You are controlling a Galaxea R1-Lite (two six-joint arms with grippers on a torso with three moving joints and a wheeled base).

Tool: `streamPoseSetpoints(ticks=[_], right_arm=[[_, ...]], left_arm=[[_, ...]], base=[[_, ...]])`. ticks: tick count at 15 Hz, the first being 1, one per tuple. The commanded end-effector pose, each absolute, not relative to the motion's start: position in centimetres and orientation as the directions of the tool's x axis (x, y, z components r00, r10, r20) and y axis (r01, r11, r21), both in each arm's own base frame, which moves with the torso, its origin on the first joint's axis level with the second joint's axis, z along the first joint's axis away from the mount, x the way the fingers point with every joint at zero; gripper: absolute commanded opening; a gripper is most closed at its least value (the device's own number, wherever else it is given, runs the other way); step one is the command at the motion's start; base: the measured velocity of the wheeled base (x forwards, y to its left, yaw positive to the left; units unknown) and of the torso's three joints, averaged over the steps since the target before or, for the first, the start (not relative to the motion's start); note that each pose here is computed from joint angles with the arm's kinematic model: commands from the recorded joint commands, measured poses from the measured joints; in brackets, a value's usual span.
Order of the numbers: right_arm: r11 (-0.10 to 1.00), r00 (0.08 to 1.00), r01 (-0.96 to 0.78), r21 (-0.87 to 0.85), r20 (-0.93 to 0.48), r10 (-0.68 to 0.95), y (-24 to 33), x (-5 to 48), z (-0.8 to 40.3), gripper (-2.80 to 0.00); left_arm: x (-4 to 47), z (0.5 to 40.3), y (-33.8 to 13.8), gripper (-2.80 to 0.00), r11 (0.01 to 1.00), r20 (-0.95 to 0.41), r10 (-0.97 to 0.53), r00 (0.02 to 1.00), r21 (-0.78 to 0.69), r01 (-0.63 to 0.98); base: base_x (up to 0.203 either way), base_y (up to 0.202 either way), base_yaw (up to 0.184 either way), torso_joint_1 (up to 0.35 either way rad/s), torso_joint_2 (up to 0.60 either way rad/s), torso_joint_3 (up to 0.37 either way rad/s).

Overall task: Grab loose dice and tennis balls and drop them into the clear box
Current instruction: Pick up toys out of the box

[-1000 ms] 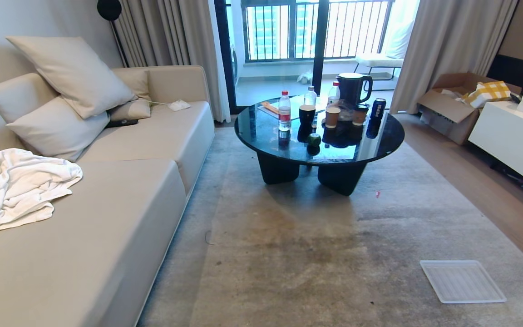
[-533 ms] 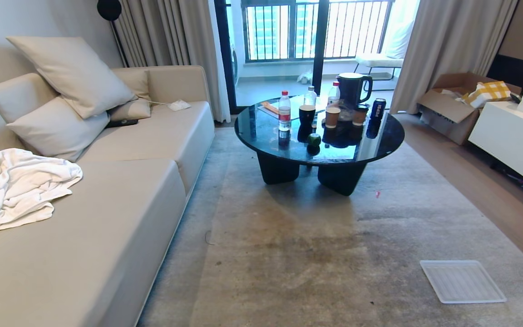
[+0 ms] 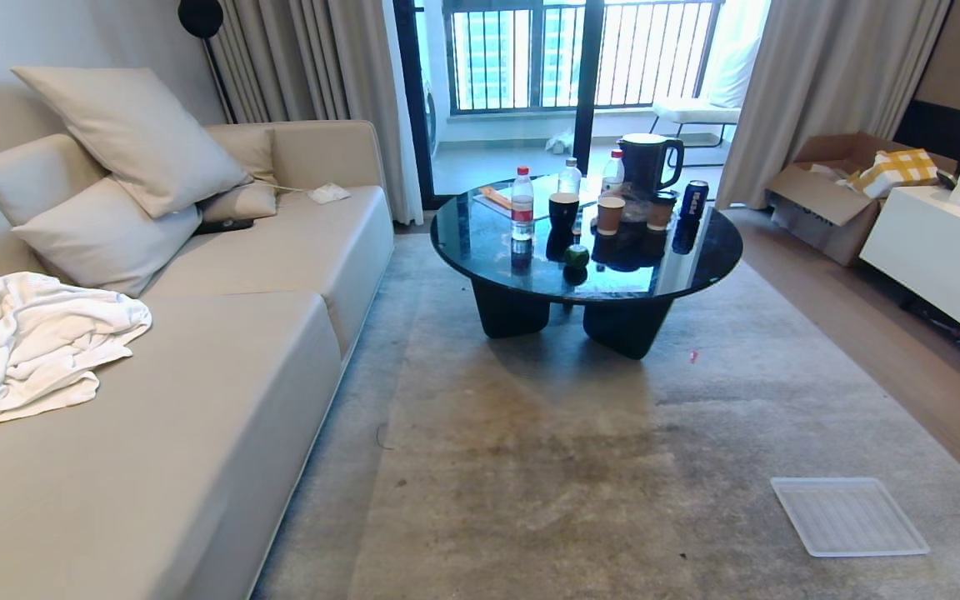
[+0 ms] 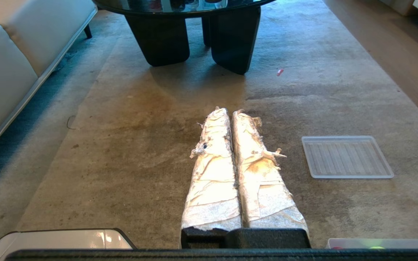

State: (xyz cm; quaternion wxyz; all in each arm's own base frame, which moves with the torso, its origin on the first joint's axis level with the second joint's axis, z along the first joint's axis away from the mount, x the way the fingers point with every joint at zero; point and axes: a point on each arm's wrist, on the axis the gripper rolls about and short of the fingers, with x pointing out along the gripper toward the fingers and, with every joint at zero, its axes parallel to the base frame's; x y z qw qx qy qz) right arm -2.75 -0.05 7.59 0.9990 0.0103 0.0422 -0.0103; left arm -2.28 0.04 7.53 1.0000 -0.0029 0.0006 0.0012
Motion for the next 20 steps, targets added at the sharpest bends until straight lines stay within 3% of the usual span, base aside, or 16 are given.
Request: streamPoseSetpoints(ticks=[1,8,20], right_arm=[[1.000,0.996,0.022,0.020,-0.086,-0.020,-0.05,-2.75,7.60,-2.80],[1.000,0.996,0.022,0.020,-0.086,-0.020,-0.05,-2.75,7.60,-2.80],[1.000,0.996,0.022,0.020,-0.086,-0.020,-0.05,-2.75,7.60,-2.80]], left_arm=[[-2.28,7.53,0.04,-2.80,1.000,-0.002,0.003,1.000,-0.006,-0.003],[-2.28,7.55,0.04,-2.80,1.000,0.000,0.003,1.000,-0.005,-0.003],[-2.28,7.55,0.04,-2.80,1.000,0.000,0.003,1.000,-0.005,-0.003]], base=[[0.000,0.000,0.000,0.000,0.00,0.000],[0.012,0.000,0.000,0.000,0.00,0.000],[0.183,0.000,0.000,0.003,0.00,0.002]])
